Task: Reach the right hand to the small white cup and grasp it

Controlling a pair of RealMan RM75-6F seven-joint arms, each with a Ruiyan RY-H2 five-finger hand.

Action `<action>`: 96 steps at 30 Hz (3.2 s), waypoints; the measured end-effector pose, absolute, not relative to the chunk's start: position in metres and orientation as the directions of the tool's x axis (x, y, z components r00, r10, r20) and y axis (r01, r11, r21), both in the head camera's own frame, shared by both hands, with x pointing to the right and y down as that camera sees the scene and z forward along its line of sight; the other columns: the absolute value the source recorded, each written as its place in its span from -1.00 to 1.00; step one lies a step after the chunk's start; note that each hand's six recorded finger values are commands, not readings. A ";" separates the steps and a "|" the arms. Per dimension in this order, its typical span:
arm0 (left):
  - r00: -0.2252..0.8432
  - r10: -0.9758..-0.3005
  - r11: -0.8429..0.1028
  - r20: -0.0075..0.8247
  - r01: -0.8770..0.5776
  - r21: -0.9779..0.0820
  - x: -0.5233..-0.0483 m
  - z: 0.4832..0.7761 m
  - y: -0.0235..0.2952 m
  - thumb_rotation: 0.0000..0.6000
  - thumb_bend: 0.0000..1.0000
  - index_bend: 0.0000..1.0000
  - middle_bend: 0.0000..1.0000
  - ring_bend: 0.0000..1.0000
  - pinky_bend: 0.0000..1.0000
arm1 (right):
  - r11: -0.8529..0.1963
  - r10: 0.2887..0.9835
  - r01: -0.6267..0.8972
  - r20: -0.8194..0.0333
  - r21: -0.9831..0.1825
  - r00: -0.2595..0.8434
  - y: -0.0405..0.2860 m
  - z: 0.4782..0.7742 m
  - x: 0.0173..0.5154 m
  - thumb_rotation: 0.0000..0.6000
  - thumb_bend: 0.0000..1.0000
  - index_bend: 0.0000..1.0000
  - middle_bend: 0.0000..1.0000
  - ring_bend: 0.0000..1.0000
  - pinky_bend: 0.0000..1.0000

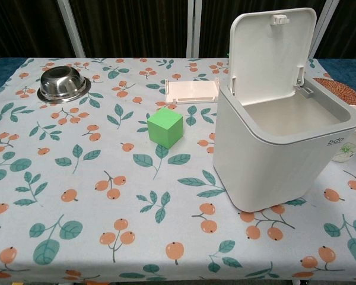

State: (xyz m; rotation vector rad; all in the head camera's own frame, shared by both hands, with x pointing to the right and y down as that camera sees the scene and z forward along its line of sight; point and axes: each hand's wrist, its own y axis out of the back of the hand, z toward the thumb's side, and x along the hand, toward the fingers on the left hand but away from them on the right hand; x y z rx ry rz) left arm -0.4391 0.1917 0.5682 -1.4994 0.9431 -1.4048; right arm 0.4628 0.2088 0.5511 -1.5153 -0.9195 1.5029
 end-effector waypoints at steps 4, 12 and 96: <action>0.088 -0.932 -0.349 0.351 0.028 -0.937 -0.439 0.567 0.192 1.00 -0.94 -0.67 -0.68 -0.82 -0.62 | -0.427 0.903 -0.034 -0.428 -0.903 0.031 0.208 0.554 0.462 1.00 -0.76 -1.00 -1.00 -1.00 -1.00; 0.098 -0.930 -0.354 0.355 0.027 -0.935 -0.437 0.566 0.193 1.00 -0.94 -0.67 -0.68 -0.83 -0.62 | -0.439 0.897 -0.039 -0.440 -0.898 0.036 0.204 0.558 0.459 1.00 -0.76 -1.00 -1.00 -1.00 -1.00; 0.089 -0.917 -0.388 0.388 0.013 -0.921 -0.443 0.577 0.199 1.00 -0.94 -0.67 -0.68 -0.82 -0.62 | -0.419 0.851 0.035 -0.379 -0.908 0.364 0.130 0.531 0.323 1.00 -0.39 -0.25 -0.22 -0.35 0.08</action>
